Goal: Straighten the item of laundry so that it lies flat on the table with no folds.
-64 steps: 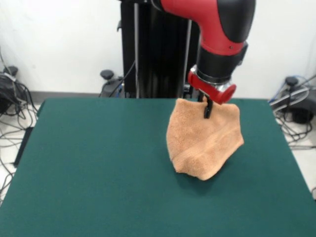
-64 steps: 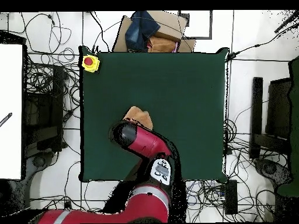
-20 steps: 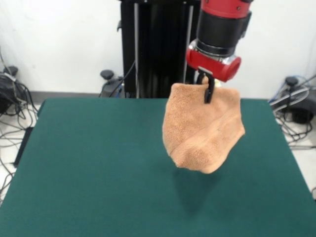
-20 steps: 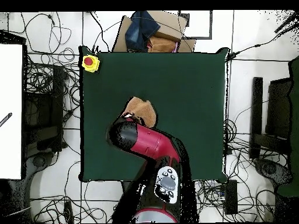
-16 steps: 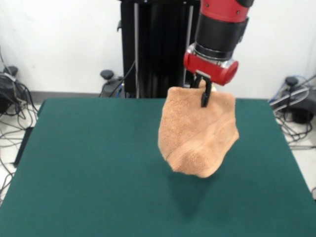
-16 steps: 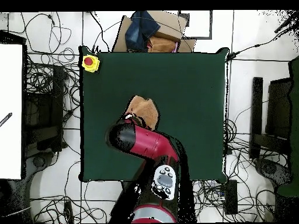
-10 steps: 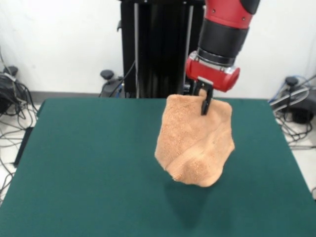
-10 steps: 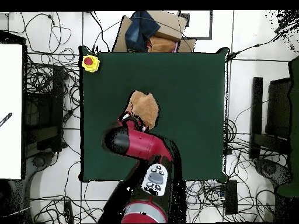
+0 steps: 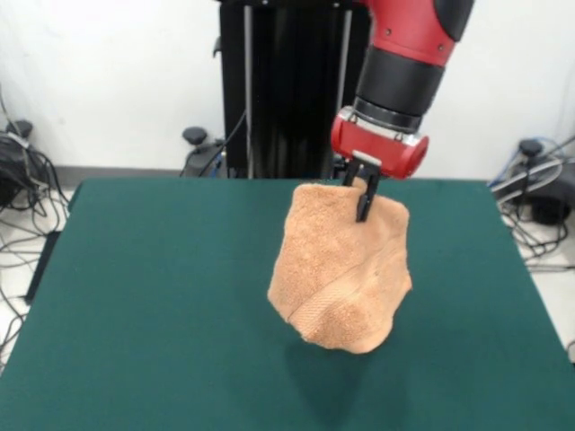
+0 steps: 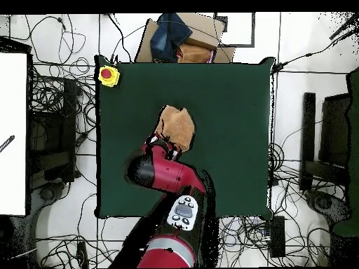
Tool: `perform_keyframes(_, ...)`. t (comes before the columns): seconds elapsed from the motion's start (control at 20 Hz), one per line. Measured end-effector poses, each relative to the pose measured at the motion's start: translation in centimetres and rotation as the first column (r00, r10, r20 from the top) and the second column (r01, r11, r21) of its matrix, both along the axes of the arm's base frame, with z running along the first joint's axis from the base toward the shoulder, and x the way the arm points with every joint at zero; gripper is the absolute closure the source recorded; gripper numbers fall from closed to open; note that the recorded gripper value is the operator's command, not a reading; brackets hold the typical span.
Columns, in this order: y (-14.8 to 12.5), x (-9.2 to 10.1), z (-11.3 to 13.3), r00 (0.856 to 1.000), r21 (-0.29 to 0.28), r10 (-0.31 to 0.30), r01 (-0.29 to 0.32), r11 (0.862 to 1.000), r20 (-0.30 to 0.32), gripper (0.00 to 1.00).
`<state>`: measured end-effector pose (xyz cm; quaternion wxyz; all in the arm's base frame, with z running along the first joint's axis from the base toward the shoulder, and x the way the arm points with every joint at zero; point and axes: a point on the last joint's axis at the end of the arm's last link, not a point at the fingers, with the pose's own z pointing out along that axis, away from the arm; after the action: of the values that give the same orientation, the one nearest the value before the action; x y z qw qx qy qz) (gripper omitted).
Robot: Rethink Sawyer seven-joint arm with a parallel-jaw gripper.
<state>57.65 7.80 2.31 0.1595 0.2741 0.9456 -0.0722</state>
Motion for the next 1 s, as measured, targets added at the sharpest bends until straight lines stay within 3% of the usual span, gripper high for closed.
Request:
perform_keyframes(0.15,-0.9,-0.1,-0.6,1.0,0.012,-0.021,0.021,1.0,-0.012,1.0)
perform_keyframes(0.4,-3.9,-1.0,-3.0,0.99,0.053,-0.086,0.092,0.994,-0.107,1.0)
perform_keyframes(0.5,-4.8,-2.1,-4.7,0.981,0.066,-0.089,0.102,0.993,-0.17,1.0)
perform_keyframes(0.65,-5.3,-3.2,-6.5,0.973,0.073,-0.081,0.099,0.992,-0.217,1.0)
perform_keyframes(1.0,-5.4,-4.6,-9.4,0.962,0.117,-0.068,0.103,0.988,-0.266,1.0)
